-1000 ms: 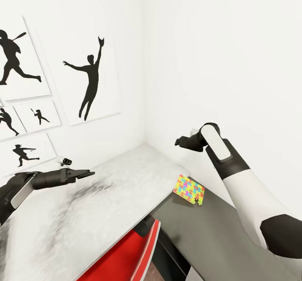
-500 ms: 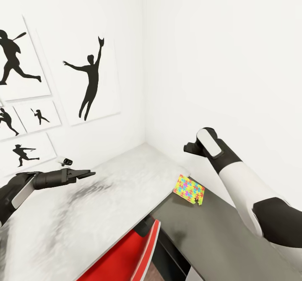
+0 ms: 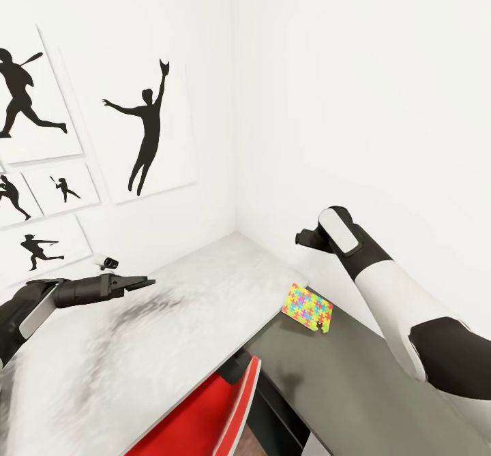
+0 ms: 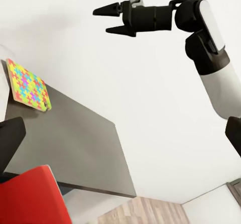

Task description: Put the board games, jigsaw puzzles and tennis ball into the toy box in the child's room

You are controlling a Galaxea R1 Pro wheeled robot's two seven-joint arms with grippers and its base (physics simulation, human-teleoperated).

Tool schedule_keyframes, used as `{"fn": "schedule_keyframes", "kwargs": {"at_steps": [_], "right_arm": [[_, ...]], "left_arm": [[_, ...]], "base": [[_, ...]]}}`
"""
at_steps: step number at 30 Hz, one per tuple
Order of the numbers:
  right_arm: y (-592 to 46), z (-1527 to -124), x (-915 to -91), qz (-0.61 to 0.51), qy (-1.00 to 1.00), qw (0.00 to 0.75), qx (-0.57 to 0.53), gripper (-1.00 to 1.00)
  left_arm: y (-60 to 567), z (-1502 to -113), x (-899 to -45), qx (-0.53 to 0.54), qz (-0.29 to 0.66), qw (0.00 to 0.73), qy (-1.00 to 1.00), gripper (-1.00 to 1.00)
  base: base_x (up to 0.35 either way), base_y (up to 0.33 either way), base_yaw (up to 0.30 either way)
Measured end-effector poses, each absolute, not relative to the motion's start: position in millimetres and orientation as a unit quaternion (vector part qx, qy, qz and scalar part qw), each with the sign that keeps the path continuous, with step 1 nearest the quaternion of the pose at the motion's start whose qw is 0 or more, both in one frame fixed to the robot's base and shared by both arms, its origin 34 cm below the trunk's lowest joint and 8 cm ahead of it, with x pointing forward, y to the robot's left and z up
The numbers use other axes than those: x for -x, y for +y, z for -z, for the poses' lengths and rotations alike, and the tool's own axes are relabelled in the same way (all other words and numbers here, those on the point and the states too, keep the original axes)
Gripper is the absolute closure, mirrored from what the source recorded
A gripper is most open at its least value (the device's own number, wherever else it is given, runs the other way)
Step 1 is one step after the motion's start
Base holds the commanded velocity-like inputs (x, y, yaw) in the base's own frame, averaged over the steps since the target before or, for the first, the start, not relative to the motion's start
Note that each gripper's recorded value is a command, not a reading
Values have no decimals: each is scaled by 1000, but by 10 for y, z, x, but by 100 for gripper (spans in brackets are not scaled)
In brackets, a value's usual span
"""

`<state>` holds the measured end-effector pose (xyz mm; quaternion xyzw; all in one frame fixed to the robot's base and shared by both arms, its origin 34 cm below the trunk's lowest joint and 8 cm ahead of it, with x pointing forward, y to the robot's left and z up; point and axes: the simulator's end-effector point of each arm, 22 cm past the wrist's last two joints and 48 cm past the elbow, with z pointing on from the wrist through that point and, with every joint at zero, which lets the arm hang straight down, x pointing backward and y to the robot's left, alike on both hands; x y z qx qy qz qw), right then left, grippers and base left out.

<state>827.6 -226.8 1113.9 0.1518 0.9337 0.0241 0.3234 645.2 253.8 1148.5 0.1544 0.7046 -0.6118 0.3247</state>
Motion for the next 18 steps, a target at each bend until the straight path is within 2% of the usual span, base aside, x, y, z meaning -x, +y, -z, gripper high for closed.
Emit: {"fn": "schedule_keyframes", "kwargs": {"at_steps": [18], "right_arm": [[-2338, -11336, -8373, -28, 928, 338, -153, -100]], "left_arm": [[2541, -11481, -6452, -155, 611, 325, 705, -100]], "base": [[0, 0, 0]]}}
